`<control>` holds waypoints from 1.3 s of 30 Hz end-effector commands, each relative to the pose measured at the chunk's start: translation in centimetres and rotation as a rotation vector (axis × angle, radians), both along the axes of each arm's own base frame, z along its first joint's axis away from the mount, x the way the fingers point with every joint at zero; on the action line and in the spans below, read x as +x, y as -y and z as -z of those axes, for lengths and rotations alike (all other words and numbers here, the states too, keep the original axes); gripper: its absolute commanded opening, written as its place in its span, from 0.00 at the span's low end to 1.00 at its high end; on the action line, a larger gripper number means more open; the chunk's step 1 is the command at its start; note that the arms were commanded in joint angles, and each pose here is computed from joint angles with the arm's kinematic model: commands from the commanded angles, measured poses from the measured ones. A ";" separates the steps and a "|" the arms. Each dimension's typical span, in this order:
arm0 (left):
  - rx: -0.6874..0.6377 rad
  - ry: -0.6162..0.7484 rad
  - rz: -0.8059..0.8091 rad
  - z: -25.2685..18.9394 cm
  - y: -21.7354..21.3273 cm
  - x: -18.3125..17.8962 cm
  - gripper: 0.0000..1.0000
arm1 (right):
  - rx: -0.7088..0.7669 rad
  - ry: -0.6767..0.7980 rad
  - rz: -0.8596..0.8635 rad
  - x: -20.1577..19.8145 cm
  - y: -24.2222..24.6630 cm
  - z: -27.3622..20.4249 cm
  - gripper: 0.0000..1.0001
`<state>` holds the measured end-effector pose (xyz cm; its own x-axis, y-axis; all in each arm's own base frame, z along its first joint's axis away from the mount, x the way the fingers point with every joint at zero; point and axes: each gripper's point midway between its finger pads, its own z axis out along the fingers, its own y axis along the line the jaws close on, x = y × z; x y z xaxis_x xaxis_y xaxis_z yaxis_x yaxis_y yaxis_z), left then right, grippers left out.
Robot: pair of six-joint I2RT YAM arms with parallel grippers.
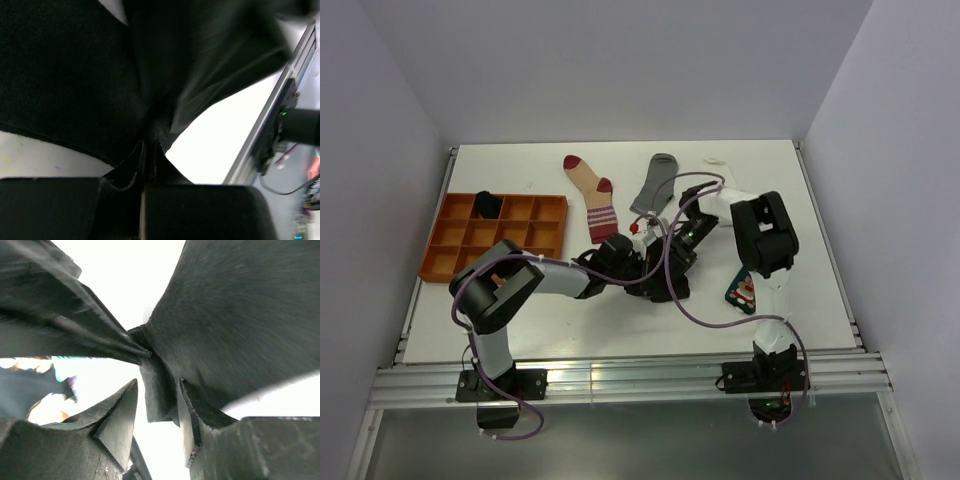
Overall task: Roll the socks
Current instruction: Roll the sock at the center of the board.
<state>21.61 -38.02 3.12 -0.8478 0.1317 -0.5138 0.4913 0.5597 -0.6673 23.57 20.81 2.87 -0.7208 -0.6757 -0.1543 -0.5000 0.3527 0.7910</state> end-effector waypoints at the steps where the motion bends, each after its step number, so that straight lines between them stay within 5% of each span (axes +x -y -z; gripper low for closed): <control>1: 0.092 -0.200 -0.054 2.3 -1.0 -1.8 0.00 | 0.048 0.265 0.077 4.6 0.4 -2.4 0.45; 12: 0.037 -0.537 -0.147 0.2 -2.1 -0.9 0.00 | 0.071 0.582 0.240 7.8 5.0 -5.7 0.45; 24: 0.111 -0.722 -0.177 0.3 -3.1 0.3 0.00 | 0.106 1.034 -0.039 2.2 3.0 -5.7 0.48; 39: 0.137 -0.833 -0.144 1.6 -4.0 -0.1 0.00 | 0.108 1.296 -0.353 -2.0 -2.1 -2.7 0.53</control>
